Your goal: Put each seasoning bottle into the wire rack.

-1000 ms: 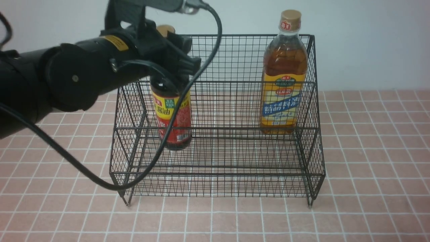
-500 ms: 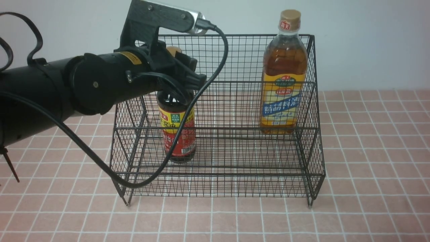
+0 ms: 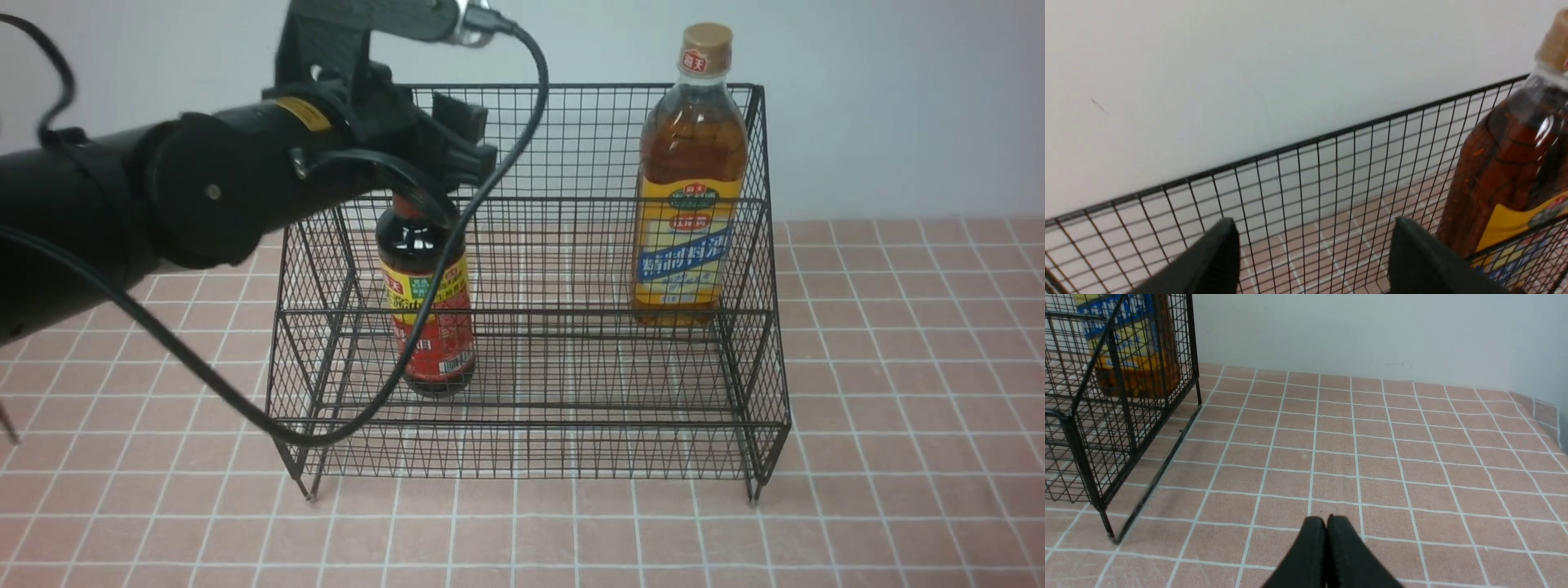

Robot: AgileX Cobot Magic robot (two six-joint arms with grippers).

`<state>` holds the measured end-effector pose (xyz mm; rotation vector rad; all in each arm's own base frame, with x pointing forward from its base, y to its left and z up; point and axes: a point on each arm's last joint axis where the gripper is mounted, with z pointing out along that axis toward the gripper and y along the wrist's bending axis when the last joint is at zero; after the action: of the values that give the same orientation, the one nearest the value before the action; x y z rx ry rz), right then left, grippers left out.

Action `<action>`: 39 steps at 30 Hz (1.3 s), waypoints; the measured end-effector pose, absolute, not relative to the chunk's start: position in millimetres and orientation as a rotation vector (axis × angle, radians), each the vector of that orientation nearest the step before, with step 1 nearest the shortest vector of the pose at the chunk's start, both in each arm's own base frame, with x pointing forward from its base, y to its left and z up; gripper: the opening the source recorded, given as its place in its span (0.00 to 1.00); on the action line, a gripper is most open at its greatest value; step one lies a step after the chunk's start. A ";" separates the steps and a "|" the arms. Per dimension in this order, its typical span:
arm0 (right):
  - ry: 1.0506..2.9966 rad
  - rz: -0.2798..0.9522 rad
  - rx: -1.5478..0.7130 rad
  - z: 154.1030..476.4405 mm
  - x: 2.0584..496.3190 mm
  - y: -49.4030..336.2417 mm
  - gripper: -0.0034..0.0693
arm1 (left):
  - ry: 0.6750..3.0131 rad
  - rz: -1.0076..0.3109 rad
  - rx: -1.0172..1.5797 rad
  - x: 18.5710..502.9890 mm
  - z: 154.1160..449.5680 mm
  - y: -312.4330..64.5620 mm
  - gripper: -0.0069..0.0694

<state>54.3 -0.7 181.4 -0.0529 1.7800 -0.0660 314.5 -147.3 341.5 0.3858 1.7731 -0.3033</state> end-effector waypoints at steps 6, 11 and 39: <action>1.780 -0.066 -0.053 181.4 54.3 -0.7 0.03 | 1.723 -0.333 0.394 288.4 373.6 -137.5 0.58; 1.780 -0.066 -0.053 181.4 54.3 -0.7 0.03 | 1.734 -0.399 0.473 232.4 411.5 -119.9 0.21; 1.780 -0.066 -0.053 181.4 54.3 -0.7 0.03 | 1.411 -0.466 0.491 53.8 483.7 -43.5 0.08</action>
<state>54.3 -0.7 181.4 -0.0529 1.7800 -0.0660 53.8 -43.5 483.7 0.4912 1.4106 -0.4656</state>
